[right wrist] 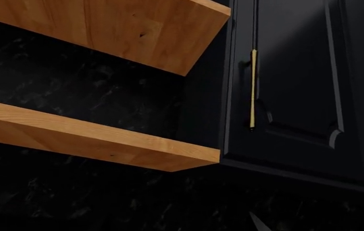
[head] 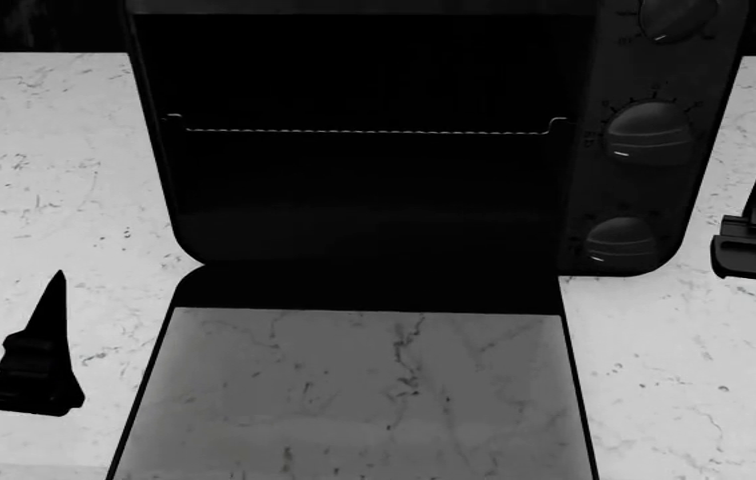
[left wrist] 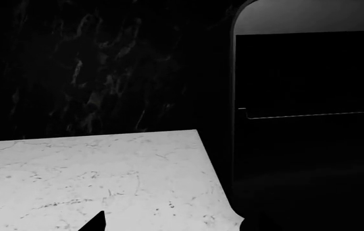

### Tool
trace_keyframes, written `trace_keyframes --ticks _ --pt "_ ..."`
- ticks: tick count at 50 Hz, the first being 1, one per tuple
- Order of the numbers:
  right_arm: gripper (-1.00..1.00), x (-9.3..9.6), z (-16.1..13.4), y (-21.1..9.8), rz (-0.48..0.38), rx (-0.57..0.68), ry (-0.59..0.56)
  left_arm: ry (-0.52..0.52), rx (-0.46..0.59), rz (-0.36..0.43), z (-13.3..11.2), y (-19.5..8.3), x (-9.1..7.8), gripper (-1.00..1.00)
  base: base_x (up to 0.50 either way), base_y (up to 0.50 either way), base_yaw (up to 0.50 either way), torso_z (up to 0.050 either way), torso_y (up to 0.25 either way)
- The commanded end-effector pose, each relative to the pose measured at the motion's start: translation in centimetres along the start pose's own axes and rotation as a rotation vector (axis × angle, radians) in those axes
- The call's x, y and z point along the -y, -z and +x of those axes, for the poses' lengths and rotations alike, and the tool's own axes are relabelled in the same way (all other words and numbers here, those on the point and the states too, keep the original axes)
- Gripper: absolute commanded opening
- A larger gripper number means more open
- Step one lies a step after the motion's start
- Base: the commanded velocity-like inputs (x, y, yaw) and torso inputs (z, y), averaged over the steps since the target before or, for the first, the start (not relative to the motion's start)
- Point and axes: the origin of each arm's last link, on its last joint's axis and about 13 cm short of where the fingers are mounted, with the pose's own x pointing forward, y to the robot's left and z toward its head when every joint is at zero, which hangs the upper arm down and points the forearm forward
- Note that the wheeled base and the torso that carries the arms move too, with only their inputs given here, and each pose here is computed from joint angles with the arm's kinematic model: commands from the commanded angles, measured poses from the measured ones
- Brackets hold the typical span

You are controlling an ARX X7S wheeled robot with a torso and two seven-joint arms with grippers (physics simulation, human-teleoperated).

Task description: Close the toaster oven door.

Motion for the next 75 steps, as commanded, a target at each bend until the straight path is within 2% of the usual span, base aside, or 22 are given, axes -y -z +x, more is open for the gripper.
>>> trace_keyframes --ticks 1,3,4,5,6,7,8,11,12,15,18,24,30,35,43,55,62,75 --pt "1.00 0.0 -0.1 -0.1 0.006 0.000 0.000 0.002 0.005 -0.002 0.0 0.2 -0.1 1.00 0.00 0.00 0.00 0.000 0.000" --pt "1.00 0.1 -0.2 -0.2 0.006 0.003 0.002 0.016 0.040 0.023 0.0 0.4 -0.2 1.00 0.00 0.00 0.00 0.000 0.000" --pt "1.00 0.1 -0.2 -0.2 0.006 0.003 0.002 0.023 0.081 0.069 -0.1 0.6 -0.5 1.00 0.00 0.00 0.00 0.000 0.000" --pt "1.00 0.1 -0.2 -0.2 0.006 0.003 0.002 0.029 0.091 0.082 -0.2 0.7 -0.6 1.00 0.00 0.00 0.00 0.000 0.000" --pt "1.00 0.1 -0.3 -0.3 0.005 0.004 0.002 0.048 0.141 0.172 -0.4 0.8 -1.2 1.00 0.00 0.00 0.00 0.000 0.000" --pt "1.00 0.1 -0.3 -0.3 0.006 0.004 0.002 0.065 0.164 0.208 -0.6 0.9 -1.5 1.00 0.00 0.00 0.00 0.000 0.000" --pt "1.00 0.1 -0.3 -0.3 0.006 0.004 0.000 0.085 0.181 0.311 -1.0 0.8 -1.9 1.00 0.00 0.00 0.00 0.000 0.000" --pt "1.00 0.0 -0.3 -0.3 0.007 0.005 -0.001 0.137 0.242 0.448 -2.0 0.0 -2.7 1.00 0.00 0.00 0.00 0.000 0.000" --pt "1.00 0.0 -0.3 -0.3 0.007 0.003 -0.002 0.175 0.256 0.523 -2.3 0.0 -2.8 1.00 0.00 0.00 0.00 0.000 0.000" --pt "1.00 0.2 -0.4 -0.4 0.005 0.004 0.002 0.244 0.242 0.661 -3.0 -0.2 -3.4 1.00 0.00 0.00 0.00 0.000 0.000" --pt "1.00 0.2 -0.4 -0.3 0.008 0.005 0.002 0.282 0.232 0.760 -3.6 -0.6 -4.1 1.00 0.00 0.00 0.00 0.000 0.000" --pt "1.00 0.2 -0.4 -0.5 0.008 0.007 0.006 0.372 0.243 0.882 -5.1 -0.9 -5.1 1.00 0.00 0.00 0.00 0.000 0.000" --pt "1.00 0.1 -0.4 -0.7 0.006 0.008 0.003 0.480 0.285 0.999 -6.7 -1.1 -5.2 1.00 0.00 0.00 0.00 0.000 0.000" --pt "1.00 0.2 -0.5 -0.6 0.007 0.008 0.005 0.544 0.327 1.051 -6.8 0.1 -5.9 1.00 0.00 0.00 0.00 0.000 0.000" --pt "1.00 0.2 -0.4 -0.7 0.006 0.009 0.006 0.605 0.311 1.111 -7.8 0.6 -5.7 1.00 0.00 0.00 0.00 0.000 0.000" --pt "1.00 0.2 -0.6 -0.7 0.008 0.004 0.009 0.655 0.317 1.083 -9.2 1.4 -5.3 1.00 0.00 0.00 0.00 0.000 0.000" --pt "1.00 0.2 -0.7 -0.5 0.012 0.001 0.012 0.726 0.324 1.077 -9.7 2.1 -5.1 1.00 0.00 0.00 0.00 0.000 0.000" --pt "1.00 0.2 -1.0 -0.1 0.015 -0.009 0.017 0.772 0.282 1.115 -9.0 3.5 -5.0 1.00 0.00 0.00 0.00 0.000 0.000"
